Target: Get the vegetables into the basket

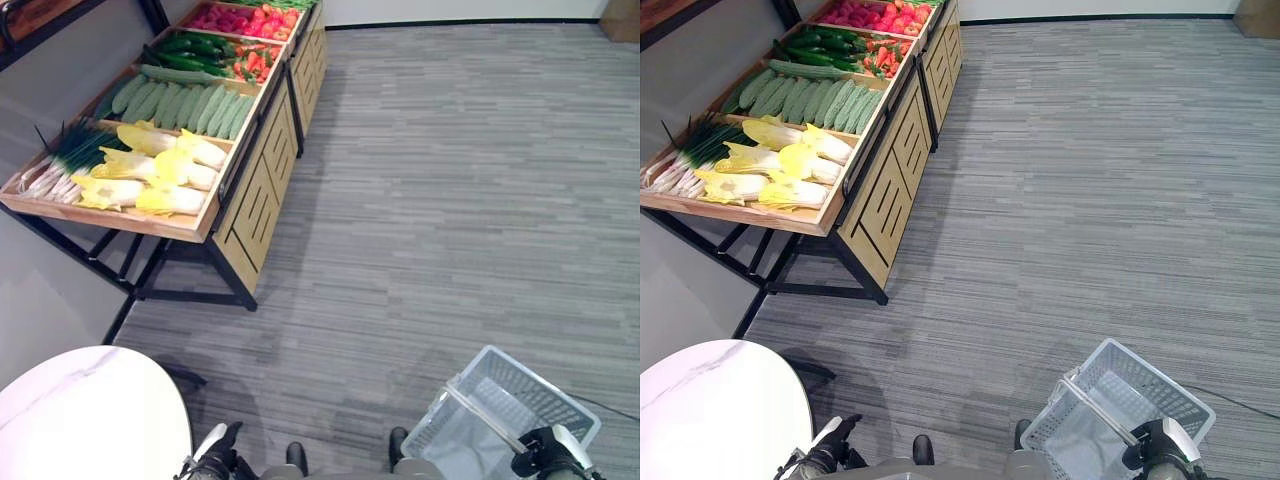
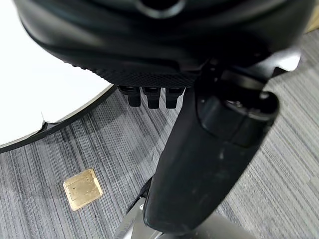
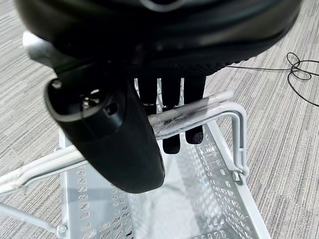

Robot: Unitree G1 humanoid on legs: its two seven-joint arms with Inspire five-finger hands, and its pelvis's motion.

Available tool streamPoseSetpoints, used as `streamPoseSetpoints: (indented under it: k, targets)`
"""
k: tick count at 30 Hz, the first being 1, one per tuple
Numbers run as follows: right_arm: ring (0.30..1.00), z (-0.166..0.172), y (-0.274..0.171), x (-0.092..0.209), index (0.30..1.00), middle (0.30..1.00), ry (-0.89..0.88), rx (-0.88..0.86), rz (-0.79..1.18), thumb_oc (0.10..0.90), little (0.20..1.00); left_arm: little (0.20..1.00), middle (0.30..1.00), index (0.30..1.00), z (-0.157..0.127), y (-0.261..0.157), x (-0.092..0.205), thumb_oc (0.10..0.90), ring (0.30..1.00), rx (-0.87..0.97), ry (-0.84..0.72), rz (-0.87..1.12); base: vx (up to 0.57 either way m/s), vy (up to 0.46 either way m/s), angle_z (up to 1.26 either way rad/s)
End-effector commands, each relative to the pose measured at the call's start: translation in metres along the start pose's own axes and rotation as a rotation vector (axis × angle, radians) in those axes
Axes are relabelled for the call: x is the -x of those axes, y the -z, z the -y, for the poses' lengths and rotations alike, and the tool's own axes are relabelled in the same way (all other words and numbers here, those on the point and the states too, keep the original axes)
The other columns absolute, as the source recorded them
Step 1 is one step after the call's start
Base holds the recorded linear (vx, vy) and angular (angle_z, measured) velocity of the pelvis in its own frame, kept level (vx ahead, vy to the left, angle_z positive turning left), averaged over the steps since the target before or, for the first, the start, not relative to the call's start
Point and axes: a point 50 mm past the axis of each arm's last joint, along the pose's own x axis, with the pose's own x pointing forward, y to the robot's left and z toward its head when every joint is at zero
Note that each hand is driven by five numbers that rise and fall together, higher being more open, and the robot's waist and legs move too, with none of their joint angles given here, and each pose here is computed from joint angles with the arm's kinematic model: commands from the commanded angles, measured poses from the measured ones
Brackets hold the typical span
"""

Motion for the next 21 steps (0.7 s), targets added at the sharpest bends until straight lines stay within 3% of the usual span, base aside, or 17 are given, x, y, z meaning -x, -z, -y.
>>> streamPoseSetpoints:
  k: [1,10,17,21]
  targets:
    - [0.300,0.019,-0.032,-0.007,0.300,0.300,0.088,-0.032,0.122,0.400,0.300,1.000,1.000,1.000,-0.031,0.001,-0.005,0.900,1.000,0.030,-0.105,-0.020,0.00,-0.114,0.22]
    - [0.300,0.058,-0.077,-0.011,0.300,0.300,0.188,-0.019,0.302,0.400,0.300,1.000,1.000,1.000,-0.015,0.018,0.000,0.900,1.000,0.009,-0.047,-0.080,0.05,-0.099,0.14]
    - [0.300,0.060,-0.090,-0.010,0.300,0.300,0.198,-0.003,0.351,0.400,0.300,1.000,1.000,1.000,-0.003,0.025,0.004,0.900,1.000,-0.042,0.000,-0.091,0.21,0.073,0.15]
    - [0.300,0.050,-0.100,-0.006,0.300,0.300,0.164,0.037,0.403,0.400,0.300,1.000,1.000,1.000,-0.003,0.034,0.007,0.900,1.000,-0.052,0.006,-0.115,0.27,0.200,-0.49]
